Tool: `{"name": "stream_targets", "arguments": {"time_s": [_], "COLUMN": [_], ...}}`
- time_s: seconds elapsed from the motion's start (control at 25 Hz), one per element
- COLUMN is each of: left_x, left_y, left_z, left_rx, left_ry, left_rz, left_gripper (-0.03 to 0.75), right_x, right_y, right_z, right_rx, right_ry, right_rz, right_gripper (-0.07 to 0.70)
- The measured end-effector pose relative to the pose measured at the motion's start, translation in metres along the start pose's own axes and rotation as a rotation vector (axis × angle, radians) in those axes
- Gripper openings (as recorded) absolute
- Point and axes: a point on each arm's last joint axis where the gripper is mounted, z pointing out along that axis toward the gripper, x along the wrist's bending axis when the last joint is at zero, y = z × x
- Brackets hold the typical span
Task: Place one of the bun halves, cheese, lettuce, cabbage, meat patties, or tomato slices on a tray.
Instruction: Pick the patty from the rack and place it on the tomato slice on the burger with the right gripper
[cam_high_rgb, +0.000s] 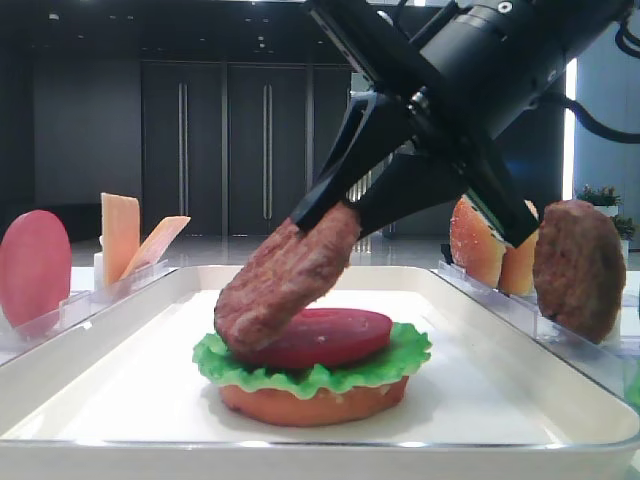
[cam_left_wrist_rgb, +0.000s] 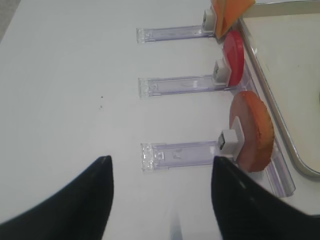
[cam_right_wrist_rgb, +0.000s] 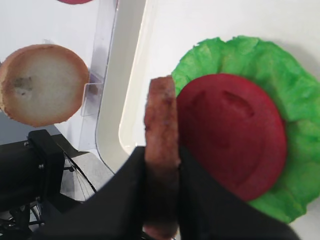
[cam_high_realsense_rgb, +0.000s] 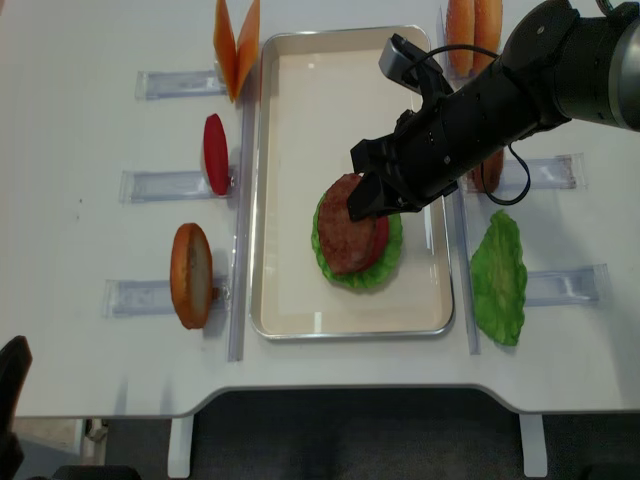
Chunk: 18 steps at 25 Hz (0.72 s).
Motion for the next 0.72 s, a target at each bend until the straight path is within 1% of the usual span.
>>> {"name": "stream_targets", "arguments": {"time_s": [0.16,0.32,0.64,0.72], "left_x": [0.0000,0.0000,0.0000,0.0000], "left_y": [0.0000,0.0000,0.0000,0.0000], "left_z": [0.0000,0.0000,0.0000,0.0000], "left_rx": [0.000,0.000,0.000,0.000], "left_ry": [0.000,0.000,0.000,0.000], "left_rz": [0.000,0.000,0.000,0.000], "left_gripper": [0.471,0.471,0.471,0.471], "right_x": [-0.0001,-0.0004,-0.0016,-0.0021], "right_y": [0.0001,0.0005,0.0021,0.0027], "right_z": [0.0000,0.0000,0.0000,-0.0001], "right_rx": [-0.002,-0.006,-0.023,-0.030], "right_ry": [-0.001,-0.005,-0.018,-0.023], "right_rz": [0.000,0.001,0.001,0.011], "right_gripper": [0.144,0.182,0.308,0.342]}}
